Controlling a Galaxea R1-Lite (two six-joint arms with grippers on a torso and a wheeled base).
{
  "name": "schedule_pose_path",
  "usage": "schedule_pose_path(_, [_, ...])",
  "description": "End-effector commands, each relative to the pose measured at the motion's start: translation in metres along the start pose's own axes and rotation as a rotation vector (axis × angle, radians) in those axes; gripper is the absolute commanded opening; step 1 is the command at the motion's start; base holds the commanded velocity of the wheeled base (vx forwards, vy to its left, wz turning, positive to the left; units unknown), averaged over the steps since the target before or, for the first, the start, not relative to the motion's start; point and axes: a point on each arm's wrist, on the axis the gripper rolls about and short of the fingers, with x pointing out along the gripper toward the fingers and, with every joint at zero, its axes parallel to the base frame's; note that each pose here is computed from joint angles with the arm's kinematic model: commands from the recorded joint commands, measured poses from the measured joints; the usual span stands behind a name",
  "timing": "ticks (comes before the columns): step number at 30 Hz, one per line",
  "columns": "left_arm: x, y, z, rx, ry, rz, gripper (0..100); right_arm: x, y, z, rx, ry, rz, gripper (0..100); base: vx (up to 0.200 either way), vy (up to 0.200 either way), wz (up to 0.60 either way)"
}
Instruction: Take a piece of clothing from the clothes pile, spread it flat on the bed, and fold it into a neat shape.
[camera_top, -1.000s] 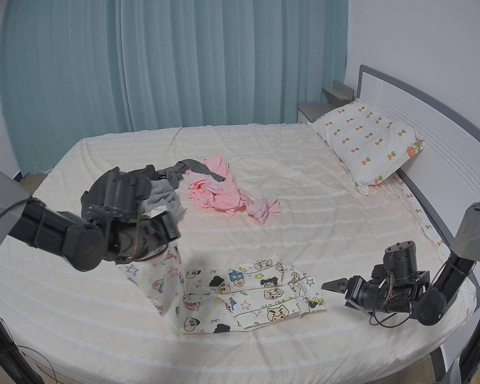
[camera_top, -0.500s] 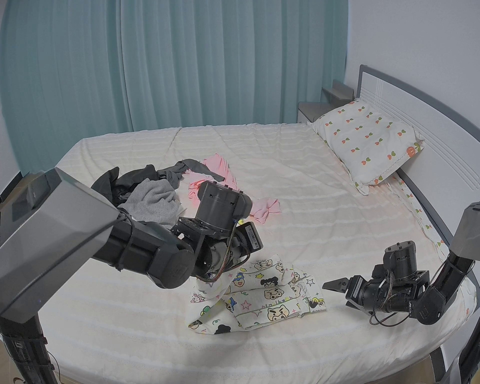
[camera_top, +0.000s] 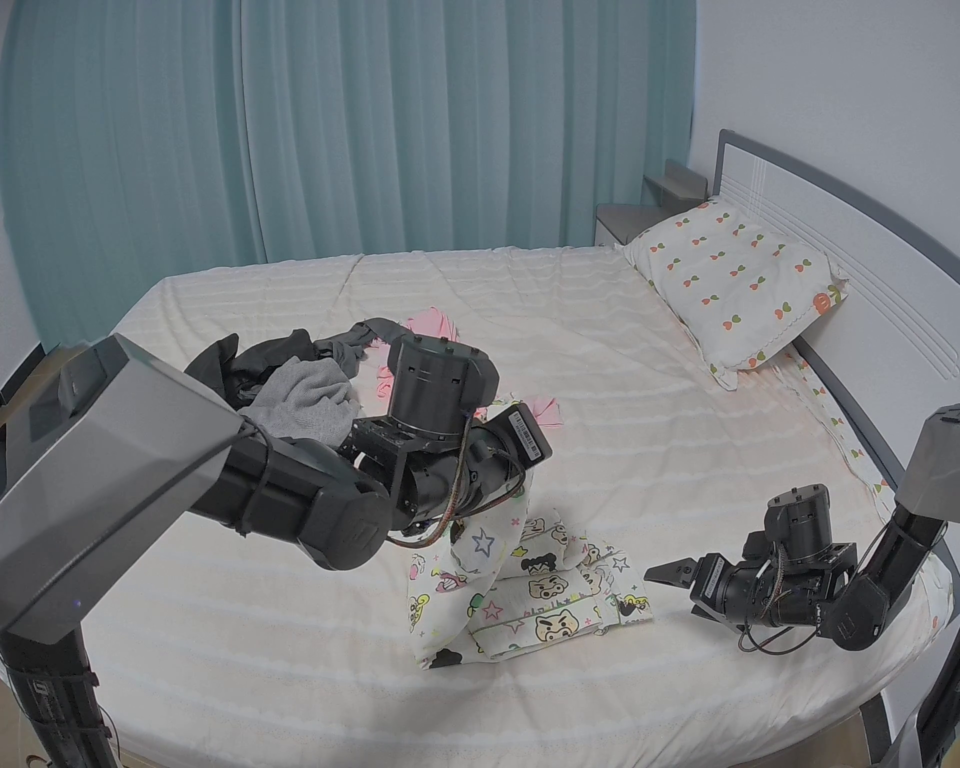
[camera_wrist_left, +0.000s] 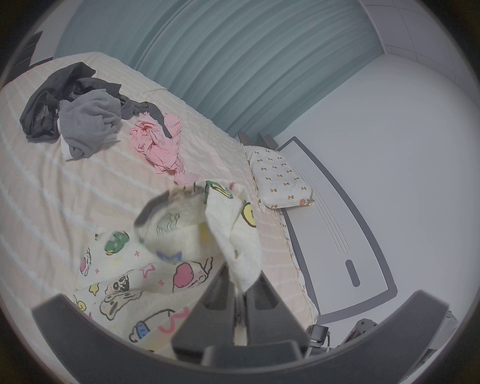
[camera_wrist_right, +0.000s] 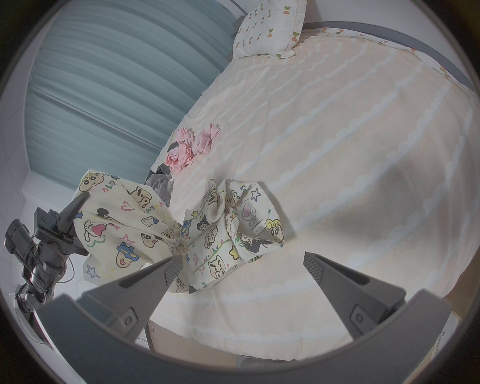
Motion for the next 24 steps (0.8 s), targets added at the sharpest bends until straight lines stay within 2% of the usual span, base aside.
schedule_pose_path(1, [0.0,-0.002,-0.001,0.001,0.012,-0.017,100,0.001,0.0,0.001,-0.001,-0.003,0.002,100,0.0,0.0,0.0])
schedule_pose_path(7, [0.0,-0.005,-0.004,0.006,0.015,-0.032,100,0.001,0.0,0.0,0.0,-0.002,-0.001,100,0.0,0.0,0.0])
schedule_pose_path(14, [-0.001,-0.008,0.003,0.001,-0.042,-0.066,100,0.001,0.0,0.0,-0.001,0.0,-0.002,100,0.0,0.0,0.0])
schedule_pose_path(17, [-0.001,0.004,0.011,-0.007,-0.092,0.004,100,0.001,0.0,-0.001,-0.001,0.001,-0.003,100,0.0,0.0,0.0])
schedule_pose_path(19, [-0.003,0.013,0.012,-0.012,-0.094,0.043,100,0.0,0.0,-0.001,-0.001,0.0,-0.002,100,0.0,0.0,0.0])
schedule_pose_path(20, [-0.013,0.028,0.018,-0.024,-0.093,0.094,100,0.0,0.0,-0.001,-0.001,0.001,-0.003,100,0.0,0.0,0.0])
schedule_pose_path(22, [-0.031,0.043,0.028,-0.049,-0.101,0.129,100,0.001,0.0,-0.001,0.001,0.0,-0.004,100,0.0,0.0,0.0])
schedule_pose_path(24, [-0.049,0.057,0.028,-0.064,-0.09,0.168,100,0.001,0.0,0.0,0.001,-0.004,-0.003,100,0.0,0.0,0.0])
